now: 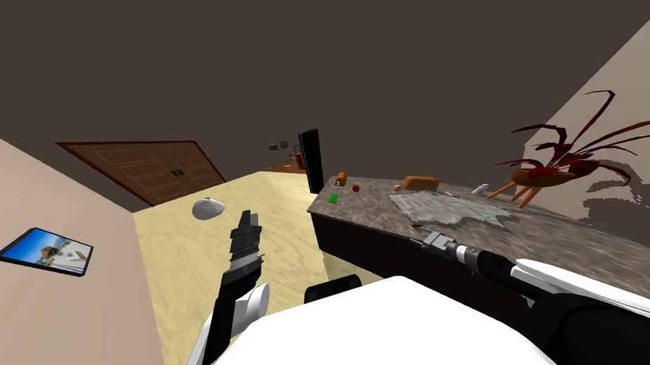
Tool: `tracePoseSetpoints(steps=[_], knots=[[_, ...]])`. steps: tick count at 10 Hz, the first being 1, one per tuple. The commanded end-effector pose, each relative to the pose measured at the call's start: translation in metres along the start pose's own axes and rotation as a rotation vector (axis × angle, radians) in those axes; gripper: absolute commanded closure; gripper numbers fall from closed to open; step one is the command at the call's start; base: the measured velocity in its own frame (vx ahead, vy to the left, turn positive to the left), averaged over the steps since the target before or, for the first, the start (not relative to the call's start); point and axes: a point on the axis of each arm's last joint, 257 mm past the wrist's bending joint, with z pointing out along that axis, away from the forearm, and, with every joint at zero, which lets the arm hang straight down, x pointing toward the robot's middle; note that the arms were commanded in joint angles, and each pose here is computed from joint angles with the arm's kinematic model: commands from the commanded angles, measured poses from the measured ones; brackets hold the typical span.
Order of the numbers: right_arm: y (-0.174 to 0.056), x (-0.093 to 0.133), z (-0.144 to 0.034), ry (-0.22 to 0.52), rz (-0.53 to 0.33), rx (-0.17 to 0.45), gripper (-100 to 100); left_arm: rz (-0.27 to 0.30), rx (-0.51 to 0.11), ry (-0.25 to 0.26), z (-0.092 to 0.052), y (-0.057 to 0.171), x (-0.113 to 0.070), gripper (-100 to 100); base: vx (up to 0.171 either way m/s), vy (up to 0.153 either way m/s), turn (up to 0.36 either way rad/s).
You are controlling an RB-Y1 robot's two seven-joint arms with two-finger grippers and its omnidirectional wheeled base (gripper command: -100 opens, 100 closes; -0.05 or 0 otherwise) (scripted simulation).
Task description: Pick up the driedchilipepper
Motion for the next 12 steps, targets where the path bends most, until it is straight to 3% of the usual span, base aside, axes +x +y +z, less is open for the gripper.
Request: tracePoseSetpoints(steps=[1, 12], knots=[[-0.006, 0.007, -0.004, 0.042, -0.069, -0.017, -100, 0.0, 0.0, 0.0, 0.0, 0.0, 0.0, 0, 0.028, -0.024, 0.087], [-0.013, 0.046, -0.029, 0.274, -0.408, -0.199, -100, 0.0, 0.0, 0.0, 0.0, 0.0, 0.0, 0, 0.032, -0.068, 0.097]])
